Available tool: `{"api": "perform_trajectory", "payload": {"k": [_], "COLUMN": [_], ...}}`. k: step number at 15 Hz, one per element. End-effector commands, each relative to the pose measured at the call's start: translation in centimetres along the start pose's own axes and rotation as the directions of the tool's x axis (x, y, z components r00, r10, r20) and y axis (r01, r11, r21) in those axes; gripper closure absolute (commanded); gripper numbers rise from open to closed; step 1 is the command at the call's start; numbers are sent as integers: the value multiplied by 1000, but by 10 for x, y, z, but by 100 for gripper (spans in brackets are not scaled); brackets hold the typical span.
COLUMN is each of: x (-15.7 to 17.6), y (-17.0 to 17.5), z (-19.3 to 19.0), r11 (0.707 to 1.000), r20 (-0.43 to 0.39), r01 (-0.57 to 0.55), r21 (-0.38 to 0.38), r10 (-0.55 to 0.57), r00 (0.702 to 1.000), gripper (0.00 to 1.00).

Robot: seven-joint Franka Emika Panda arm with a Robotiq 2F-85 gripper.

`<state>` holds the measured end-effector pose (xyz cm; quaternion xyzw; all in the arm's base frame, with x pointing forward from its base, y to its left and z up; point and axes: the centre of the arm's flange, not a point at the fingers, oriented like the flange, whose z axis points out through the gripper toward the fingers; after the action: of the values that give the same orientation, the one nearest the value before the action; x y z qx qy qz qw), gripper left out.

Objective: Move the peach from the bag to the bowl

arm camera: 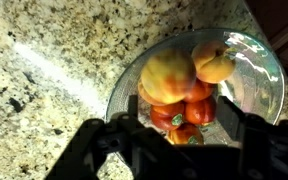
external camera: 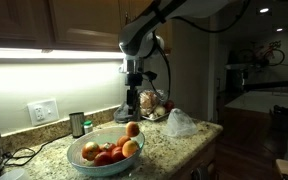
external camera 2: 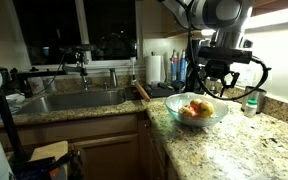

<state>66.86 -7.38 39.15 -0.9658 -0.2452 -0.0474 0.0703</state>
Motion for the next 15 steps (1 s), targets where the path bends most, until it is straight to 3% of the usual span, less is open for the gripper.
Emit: {"api": "perform_trajectory", "payload": {"k": [1, 10, 11, 15], "x": [0, -2, 0, 1], "y": [4, 7, 4, 3], "z": [-8, -11, -4, -3], "r11": [1000, 996, 999, 999], "r20": [4, -9, -6, -6], "r01": [-23, -72, -38, -37], "r21": [-14, -46, -16, -14], "r10": [24, 71, 38, 37], "r00": [1000, 997, 999, 999], "gripper": [0, 0, 0, 0]}}
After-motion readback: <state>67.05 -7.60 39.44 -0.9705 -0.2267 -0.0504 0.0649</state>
